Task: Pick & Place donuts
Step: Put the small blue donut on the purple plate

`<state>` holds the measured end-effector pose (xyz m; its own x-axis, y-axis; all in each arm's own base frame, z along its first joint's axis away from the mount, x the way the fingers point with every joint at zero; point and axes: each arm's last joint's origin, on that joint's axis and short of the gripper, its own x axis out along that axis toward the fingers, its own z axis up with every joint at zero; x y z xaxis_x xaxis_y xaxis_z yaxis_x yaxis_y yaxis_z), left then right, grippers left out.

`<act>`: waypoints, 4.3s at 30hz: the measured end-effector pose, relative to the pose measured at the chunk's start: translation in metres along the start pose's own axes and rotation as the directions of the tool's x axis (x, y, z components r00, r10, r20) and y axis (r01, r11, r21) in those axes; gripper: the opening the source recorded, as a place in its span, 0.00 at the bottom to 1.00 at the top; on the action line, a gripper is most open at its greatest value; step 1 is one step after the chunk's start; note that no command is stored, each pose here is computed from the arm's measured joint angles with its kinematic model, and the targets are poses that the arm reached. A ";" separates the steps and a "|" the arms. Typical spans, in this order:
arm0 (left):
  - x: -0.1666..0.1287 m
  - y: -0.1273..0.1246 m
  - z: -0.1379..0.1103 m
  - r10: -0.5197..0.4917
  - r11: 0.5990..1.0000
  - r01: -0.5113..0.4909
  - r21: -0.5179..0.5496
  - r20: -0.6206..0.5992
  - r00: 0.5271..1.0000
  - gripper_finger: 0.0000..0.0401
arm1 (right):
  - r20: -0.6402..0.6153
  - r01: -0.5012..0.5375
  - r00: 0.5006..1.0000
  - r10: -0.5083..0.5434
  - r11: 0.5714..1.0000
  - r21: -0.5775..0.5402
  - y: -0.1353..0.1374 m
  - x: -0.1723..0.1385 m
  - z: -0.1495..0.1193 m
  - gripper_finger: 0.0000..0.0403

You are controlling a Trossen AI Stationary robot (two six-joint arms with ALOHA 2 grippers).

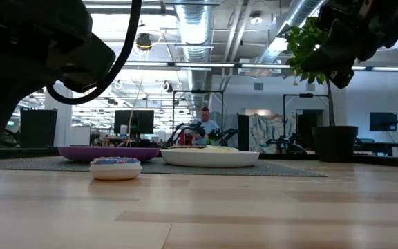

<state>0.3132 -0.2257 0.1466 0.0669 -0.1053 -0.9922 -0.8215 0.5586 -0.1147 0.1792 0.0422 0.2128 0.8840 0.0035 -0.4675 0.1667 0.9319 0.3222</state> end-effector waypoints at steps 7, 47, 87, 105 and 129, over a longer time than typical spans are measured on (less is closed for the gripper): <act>0.000 0.000 0.000 0.001 1.000 -0.001 0.000 0.000 1.000 0.55 | 0.000 0.000 1.000 0.000 1.000 0.000 0.000 0.000 0.000 0.00; -0.117 0.062 0.096 0.015 0.989 -0.032 0.144 0.120 0.993 0.55 | -0.012 -0.017 1.000 0.017 0.999 -0.034 0.000 0.000 0.000 0.00; -0.099 0.253 0.274 0.161 0.957 -0.190 0.220 0.144 0.976 0.55 | 0.057 0.138 0.986 -0.155 0.963 0.230 -0.026 0.004 0.012 0.00; -0.057 0.266 0.262 0.139 0.966 -0.164 0.201 0.135 0.981 0.55 | 0.071 0.180 0.976 -0.204 0.949 0.260 -0.036 0.004 0.016 0.00; -0.058 0.272 0.267 0.130 0.974 -0.153 0.167 0.142 0.981 0.68 | 0.070 0.179 0.976 -0.204 0.949 0.259 -0.036 0.004 0.016 0.00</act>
<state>0.2366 0.1520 0.1600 0.0395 0.0857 -0.9955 -0.7162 0.6972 0.0316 0.1839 0.0029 0.2128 0.8600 -0.2120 -0.4641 0.4299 0.7910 0.4353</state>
